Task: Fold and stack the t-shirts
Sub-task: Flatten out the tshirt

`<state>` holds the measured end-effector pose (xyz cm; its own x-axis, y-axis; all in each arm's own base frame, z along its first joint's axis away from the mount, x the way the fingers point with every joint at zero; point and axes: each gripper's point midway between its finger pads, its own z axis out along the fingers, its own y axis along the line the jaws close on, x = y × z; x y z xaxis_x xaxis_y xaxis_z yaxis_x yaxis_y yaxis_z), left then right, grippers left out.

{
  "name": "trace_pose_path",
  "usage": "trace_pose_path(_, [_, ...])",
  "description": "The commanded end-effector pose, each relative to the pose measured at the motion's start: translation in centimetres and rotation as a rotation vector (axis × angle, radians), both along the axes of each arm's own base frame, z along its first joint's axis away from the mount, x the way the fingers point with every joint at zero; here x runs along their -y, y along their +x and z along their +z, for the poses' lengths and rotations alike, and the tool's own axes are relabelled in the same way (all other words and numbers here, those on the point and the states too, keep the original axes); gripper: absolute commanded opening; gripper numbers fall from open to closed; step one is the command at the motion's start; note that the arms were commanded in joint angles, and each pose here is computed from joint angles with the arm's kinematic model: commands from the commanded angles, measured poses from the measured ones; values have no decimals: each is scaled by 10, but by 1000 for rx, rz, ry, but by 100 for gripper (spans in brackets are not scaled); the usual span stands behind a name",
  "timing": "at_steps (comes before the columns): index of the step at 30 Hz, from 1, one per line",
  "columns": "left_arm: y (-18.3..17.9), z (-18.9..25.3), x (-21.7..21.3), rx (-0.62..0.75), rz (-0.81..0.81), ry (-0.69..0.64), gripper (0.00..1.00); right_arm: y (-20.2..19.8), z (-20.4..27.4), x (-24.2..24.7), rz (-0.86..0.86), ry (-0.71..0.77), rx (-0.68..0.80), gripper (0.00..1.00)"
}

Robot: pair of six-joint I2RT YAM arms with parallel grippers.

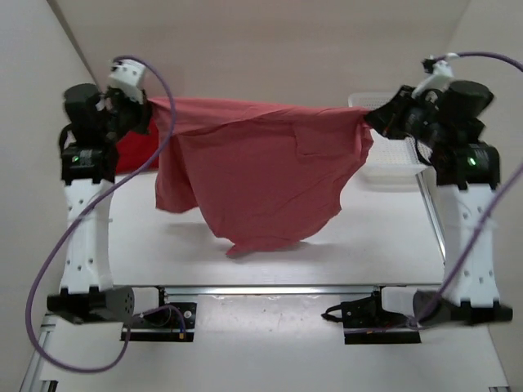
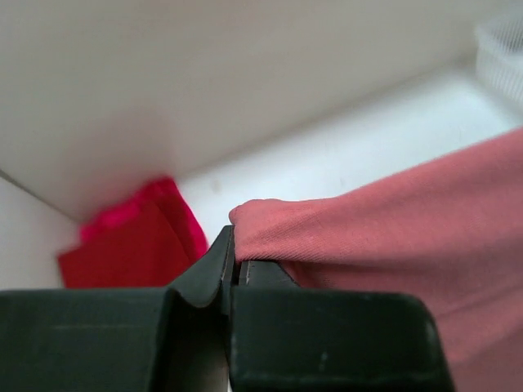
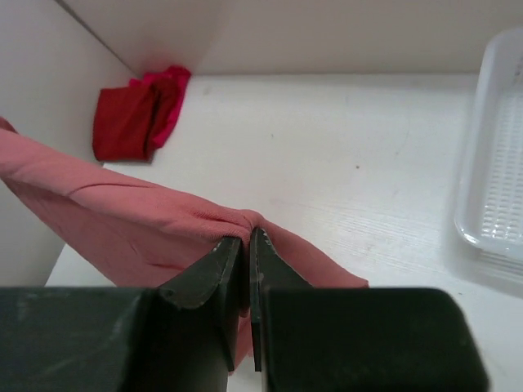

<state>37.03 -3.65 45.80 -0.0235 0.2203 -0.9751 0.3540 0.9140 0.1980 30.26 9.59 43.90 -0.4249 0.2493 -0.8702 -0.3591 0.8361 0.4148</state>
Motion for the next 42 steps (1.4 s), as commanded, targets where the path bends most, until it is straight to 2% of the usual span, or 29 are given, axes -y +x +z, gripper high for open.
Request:
trace_pose_path(1, [36, -72, 3, -177, 34, 36, 0, 61, -21, -5, 0, 1, -8, 0])
trace_pose_path(3, [54, -87, 15, -234, 15, -4, 0, 98, -37, -4, -9, -9, -53, 0])
trace_pose_path(4, [68, -97, 18, -272, -4, -30, 0, 106, -22, -4, -22, -19, -26, 0])
trace_pose_path(5, [76, -81, 9, -263, 21, -84, 0, 124, -8, -4, -23, -36, 5, 0])
trace_pose_path(6, [91, -67, -3, -256, 51, -156, 0, 141, -20, -5, -30, -64, -30, 0])
trace_pose_path(7, [104, -64, -5, -258, 40, -188, 0, 138, 19, -7, -49, -85, 58, 0])
trace_pose_path(8, [108, -31, -12, -178, 40, -231, 0, 142, 44, -10, -47, -94, 127, 0])
trace_pose_path(9, [107, -10, -18, -125, 44, -229, 0, 151, 49, -9, -65, -99, 144, 0])
trace_pose_path(10, [102, 9, -20, -65, 54, -215, 0, 143, 78, 0, -91, -84, 217, 0])
trace_pose_path(12, [81, 55, -20, 93, 35, -166, 0, 133, 98, 16, -134, -48, 271, 0])
trace_pose_path(13, [81, 48, -23, 88, 38, -173, 0, 106, 122, 16, -144, -36, 338, 0])
trace_pose_path(14, [67, 65, -21, 146, 16, -166, 0, 117, 105, 19, -155, -53, 338, 0])
trace_pose_path(15, [66, 54, -16, 130, -5, -152, 0, 103, 88, 16, -157, -65, 323, 1])
trace_pose_path(16, [61, 46, -10, 124, -18, -113, 0, 76, 118, 20, -177, -46, 442, 0])
trace_pose_path(18, [55, 16, 0, 53, -53, -71, 0, 72, 81, 24, -182, -1, 386, 0])
trace_pose_path(19, [53, -2, 4, 14, -66, -59, 0, 60, 83, 24, -174, 12, 402, 0])
trace_pose_path(21, [43, -33, 11, -48, -105, -41, 0, 60, 35, 19, -151, 16, 291, 0])
trace_pose_path(22, [43, -59, 12, -95, -109, -22, 0, 52, 32, 10, -120, 23, 288, 0])
trace_pose_path(23, [39, -70, 12, -111, -104, -9, 0, 53, 5, 1, -88, 22, 224, 0])
trace_pose_path(26, [30, -139, 5, -243, -99, 54, 0, 41, -76, -33, 27, 6, 15, 0])
trace_pose_path(30, [4, -198, 0, -376, -149, 93, 0, 2, -172, -45, 78, -27, -222, 0])
trace_pose_path(32, [-19, -235, 3, -455, -231, 161, 0, -30, -194, -44, 72, 7, -268, 0])
trace_pose_path(33, [-38, -250, 6, -525, -264, 170, 0, -47, -225, -46, 81, 9, -342, 0])
trace_pose_path(34, [-56, -264, 9, -568, -326, 239, 1, -69, -240, -49, 92, 33, -393, 0])
trace_pose_path(36, [-83, -287, 6, -631, -414, 327, 5, -104, -258, -54, 125, 78, -446, 0])
trace_pose_path(38, [-106, -304, -3, -707, -448, 365, 14, -134, -283, -60, 145, 137, -552, 0])
trace_pose_path(42, [-157, -346, -24, -901, -500, 468, 27, -172, -307, -60, 147, 194, -680, 1])
